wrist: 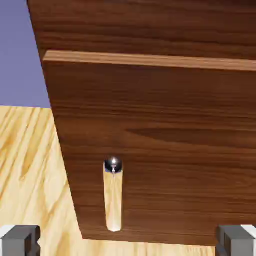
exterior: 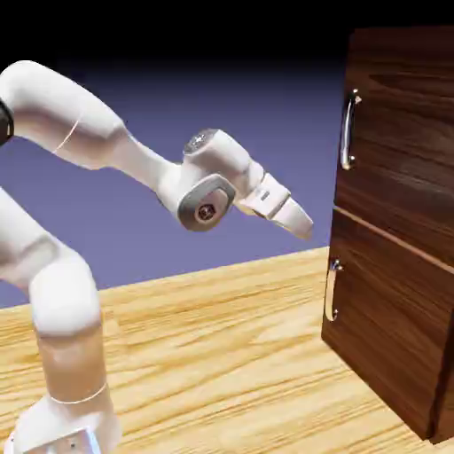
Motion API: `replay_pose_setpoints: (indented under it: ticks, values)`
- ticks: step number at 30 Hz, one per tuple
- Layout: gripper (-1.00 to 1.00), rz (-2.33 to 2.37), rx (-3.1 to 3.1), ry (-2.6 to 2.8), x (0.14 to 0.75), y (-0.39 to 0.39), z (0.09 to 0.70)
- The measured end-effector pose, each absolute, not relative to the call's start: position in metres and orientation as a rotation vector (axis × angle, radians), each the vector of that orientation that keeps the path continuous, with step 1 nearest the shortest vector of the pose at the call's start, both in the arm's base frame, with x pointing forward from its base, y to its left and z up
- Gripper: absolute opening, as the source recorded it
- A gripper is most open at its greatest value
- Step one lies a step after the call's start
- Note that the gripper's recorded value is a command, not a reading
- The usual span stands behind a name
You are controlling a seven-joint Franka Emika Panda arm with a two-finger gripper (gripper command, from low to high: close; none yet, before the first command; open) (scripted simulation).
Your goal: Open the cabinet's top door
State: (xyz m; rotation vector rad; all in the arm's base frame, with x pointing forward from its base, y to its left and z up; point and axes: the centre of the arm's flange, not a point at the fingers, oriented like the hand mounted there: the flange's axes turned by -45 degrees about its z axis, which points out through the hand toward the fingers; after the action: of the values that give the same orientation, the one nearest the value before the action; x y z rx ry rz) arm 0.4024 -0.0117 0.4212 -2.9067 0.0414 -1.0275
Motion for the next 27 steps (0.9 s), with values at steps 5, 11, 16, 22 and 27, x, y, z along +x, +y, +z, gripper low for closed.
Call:
replay_pose_setpoints:
  ticks: [5,11,16,22,27]
  values:
    - [0.00,-0.681,-2.902,0.257,0.415,-0.038,0.346]
    - [0.00,-0.327,-2.888,0.513,0.408,-0.069,0.260]
    - [0.00,-0.111,-2.877,0.727,0.390,-0.097,0.202]
    - [0.00,0.018,-2.875,0.986,0.365,-0.137,0.162]
    - [0.00,-0.007,-2.887,1.184,0.351,-0.173,0.155]
